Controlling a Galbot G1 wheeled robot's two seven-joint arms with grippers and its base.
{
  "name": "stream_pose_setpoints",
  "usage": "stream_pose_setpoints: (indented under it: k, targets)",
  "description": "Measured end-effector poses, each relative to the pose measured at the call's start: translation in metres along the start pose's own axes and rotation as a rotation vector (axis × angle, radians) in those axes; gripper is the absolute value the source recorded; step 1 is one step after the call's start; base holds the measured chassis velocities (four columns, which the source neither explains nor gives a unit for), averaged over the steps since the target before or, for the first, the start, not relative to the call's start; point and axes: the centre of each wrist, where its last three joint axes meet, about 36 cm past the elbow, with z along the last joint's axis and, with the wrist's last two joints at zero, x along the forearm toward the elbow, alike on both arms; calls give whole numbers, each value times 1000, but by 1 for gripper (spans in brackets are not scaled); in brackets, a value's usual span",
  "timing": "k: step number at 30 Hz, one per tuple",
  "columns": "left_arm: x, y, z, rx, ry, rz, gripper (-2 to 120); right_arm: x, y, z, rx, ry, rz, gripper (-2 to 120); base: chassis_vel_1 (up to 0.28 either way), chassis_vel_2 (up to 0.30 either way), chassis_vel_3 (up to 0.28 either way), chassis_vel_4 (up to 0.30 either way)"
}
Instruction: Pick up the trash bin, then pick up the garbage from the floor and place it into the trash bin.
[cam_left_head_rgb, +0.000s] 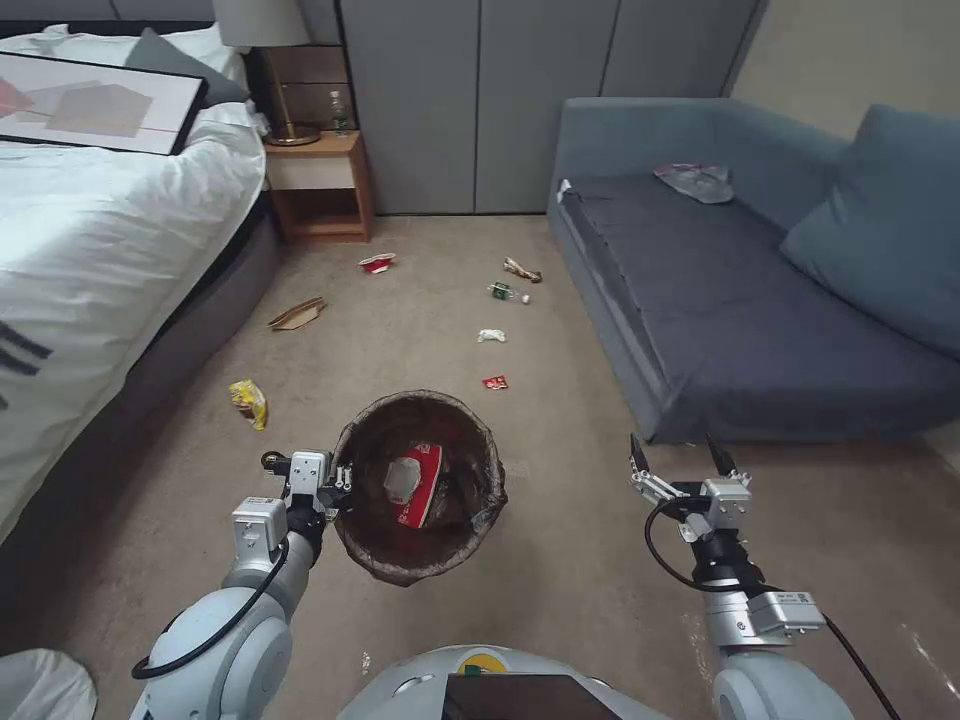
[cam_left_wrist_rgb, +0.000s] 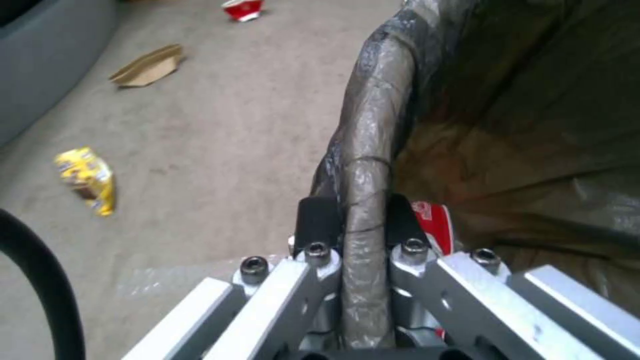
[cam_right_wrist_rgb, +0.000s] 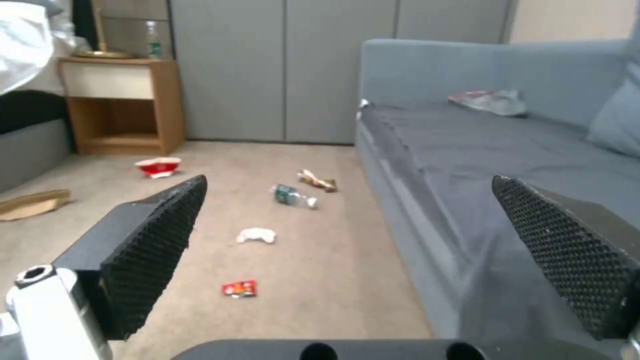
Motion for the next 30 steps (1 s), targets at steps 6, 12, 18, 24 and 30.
stream_pose_setpoints:
  k: [6, 12, 18, 24, 30]
  targets:
    - [-1, 0, 0, -1, -6, -2, 2, 0, 0, 1, -3, 2, 3, 100, 47, 54, 42, 33]
    - [-1, 0, 0, -1, -10, -3, 2, 0, 0, 1, -6, 5, 5, 100, 0, 0, 0, 0]
    - [-1, 0, 0, 0, -10, -7, 2, 0, -1, 2, -8, 9, 9, 100, 0, 0, 0, 0]
    - [-1, 0, 1, 2, -10, -9, 2, 2, -3, 2, -7, 20, 11, 100, 0, 0, 0, 0]
    - [-1, 0, 0, 3, -12, -11, 2, 5, -6, 2, 0, 21, 17, 100, 0, 0, 0, 0]
